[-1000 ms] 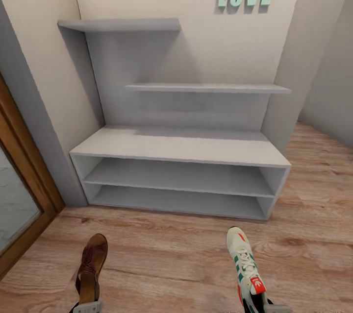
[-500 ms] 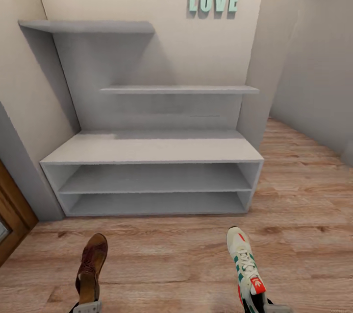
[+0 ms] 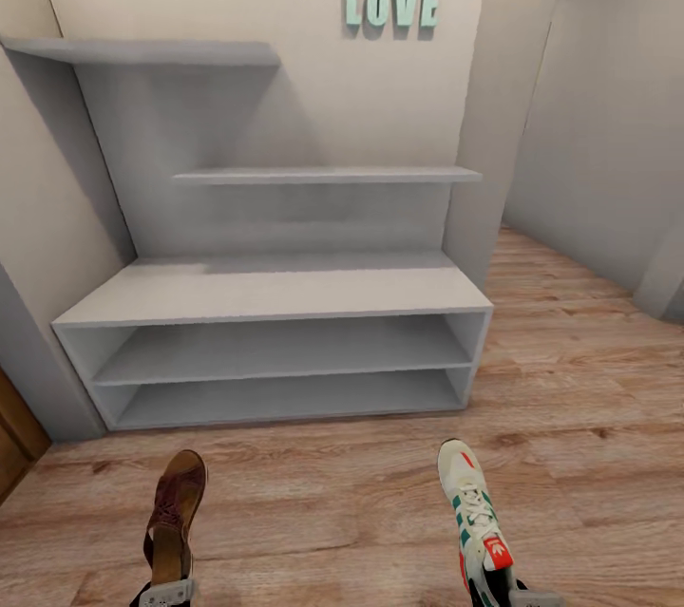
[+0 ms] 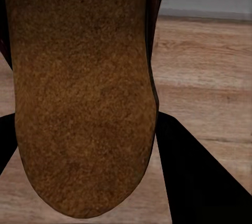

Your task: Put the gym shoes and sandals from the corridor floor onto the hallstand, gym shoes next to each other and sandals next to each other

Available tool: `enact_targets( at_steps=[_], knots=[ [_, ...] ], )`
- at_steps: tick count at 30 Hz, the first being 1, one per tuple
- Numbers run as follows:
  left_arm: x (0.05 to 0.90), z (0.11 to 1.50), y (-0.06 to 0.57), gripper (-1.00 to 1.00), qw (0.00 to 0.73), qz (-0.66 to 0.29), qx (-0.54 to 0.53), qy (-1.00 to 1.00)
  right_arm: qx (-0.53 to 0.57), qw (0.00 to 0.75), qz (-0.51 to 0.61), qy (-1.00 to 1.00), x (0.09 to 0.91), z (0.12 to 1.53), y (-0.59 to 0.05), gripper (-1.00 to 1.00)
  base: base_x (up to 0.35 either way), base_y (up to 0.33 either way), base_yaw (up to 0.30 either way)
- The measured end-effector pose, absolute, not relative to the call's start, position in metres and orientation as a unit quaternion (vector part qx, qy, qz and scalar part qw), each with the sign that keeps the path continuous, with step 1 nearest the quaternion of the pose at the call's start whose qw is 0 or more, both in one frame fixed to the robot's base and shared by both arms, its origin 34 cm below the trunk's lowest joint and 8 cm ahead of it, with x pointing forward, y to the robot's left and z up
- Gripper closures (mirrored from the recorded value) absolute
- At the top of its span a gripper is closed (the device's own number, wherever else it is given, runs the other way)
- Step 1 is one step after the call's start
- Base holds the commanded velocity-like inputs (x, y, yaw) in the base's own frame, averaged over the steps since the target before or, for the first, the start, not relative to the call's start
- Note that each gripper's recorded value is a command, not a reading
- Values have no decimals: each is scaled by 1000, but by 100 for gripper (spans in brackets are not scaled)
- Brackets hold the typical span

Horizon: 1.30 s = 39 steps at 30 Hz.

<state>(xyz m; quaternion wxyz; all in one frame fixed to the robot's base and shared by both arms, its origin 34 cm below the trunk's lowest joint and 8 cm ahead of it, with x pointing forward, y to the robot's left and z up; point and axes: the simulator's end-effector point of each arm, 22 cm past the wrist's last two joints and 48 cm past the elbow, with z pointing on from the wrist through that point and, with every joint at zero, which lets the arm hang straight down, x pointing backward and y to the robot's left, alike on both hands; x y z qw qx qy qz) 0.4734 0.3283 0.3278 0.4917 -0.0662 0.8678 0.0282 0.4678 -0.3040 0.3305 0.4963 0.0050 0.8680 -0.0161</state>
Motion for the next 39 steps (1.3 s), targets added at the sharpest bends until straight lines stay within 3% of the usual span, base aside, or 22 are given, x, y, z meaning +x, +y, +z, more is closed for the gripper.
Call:
enact_targets(
  at_steps=[21,38,39],
  knots=[
    [459,320,336,100,479,35,-80,873,17,478,-9,878,452,317,-293,100,0,0,0],
    [511,339,330,100,493,23,-79,866,17,477,-10,879,450,316,-293,100,0,0,0],
    [527,327,325,100,443,10,-92,892,16,476,-9,879,450,316,-293,100,0,0,0]
  ],
)
